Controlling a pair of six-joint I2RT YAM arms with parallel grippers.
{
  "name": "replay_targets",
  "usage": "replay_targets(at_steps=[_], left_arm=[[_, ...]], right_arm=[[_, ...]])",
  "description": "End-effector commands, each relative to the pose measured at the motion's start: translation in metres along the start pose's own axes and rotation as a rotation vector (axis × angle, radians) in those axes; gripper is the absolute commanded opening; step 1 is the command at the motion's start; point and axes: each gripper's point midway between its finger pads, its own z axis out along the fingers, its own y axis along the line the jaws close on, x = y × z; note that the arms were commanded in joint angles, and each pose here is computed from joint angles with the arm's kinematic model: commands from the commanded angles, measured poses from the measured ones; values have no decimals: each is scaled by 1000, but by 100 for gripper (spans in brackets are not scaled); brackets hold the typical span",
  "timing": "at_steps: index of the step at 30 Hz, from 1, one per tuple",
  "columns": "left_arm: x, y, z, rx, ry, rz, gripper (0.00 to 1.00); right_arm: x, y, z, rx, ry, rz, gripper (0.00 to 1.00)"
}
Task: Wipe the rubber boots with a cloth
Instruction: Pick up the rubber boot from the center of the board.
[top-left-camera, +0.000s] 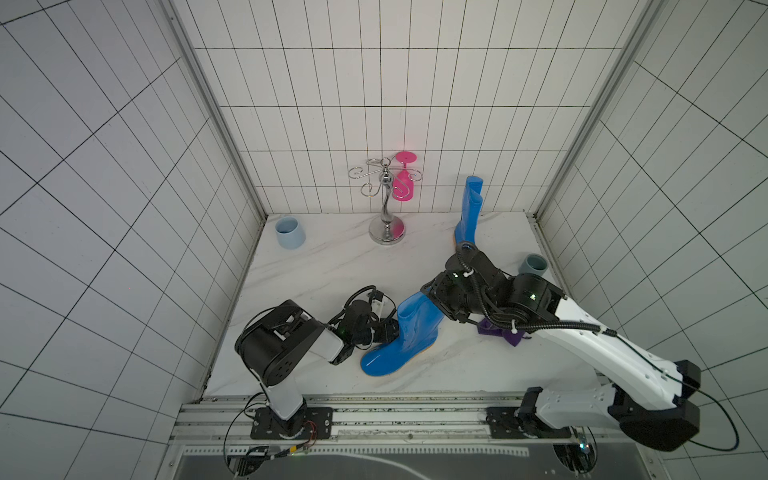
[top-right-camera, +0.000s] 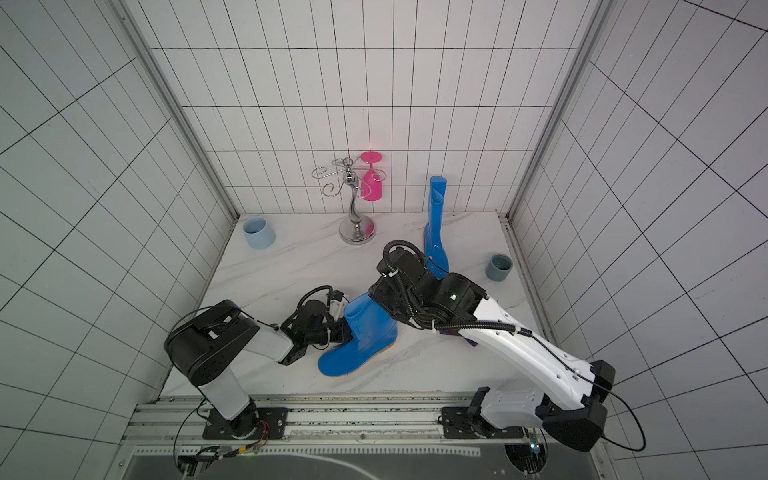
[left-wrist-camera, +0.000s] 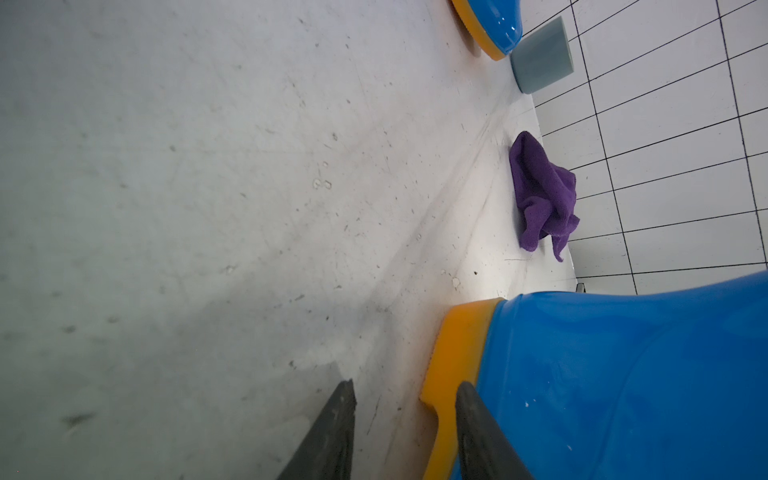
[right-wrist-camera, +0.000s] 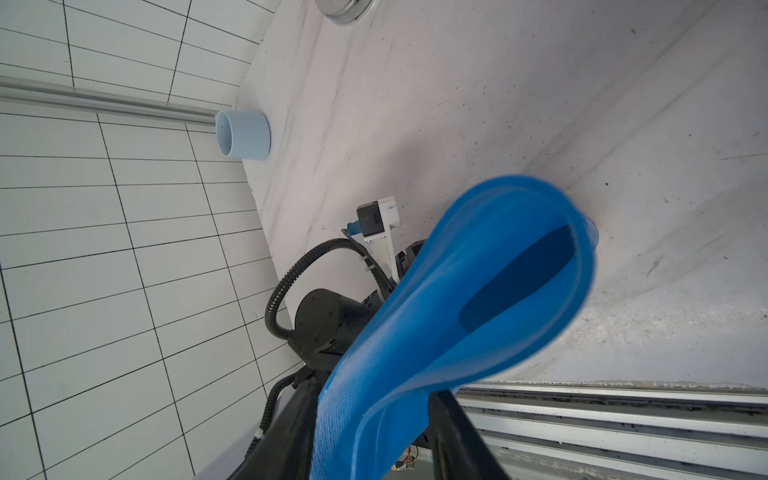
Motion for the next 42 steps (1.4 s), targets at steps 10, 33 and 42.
replay_targets(at_steps=[10, 33, 42], left_arm=[[42, 35, -8, -118, 101, -84, 41], [45, 36, -5, -105, 112, -93, 40], [45, 36, -4, -102, 113, -94, 40]], right_arm=[[-20, 6, 6, 62, -19, 37, 45], [-27, 14, 12, 90, 2, 46, 35], [-30, 13, 5, 97, 4, 49, 0]])
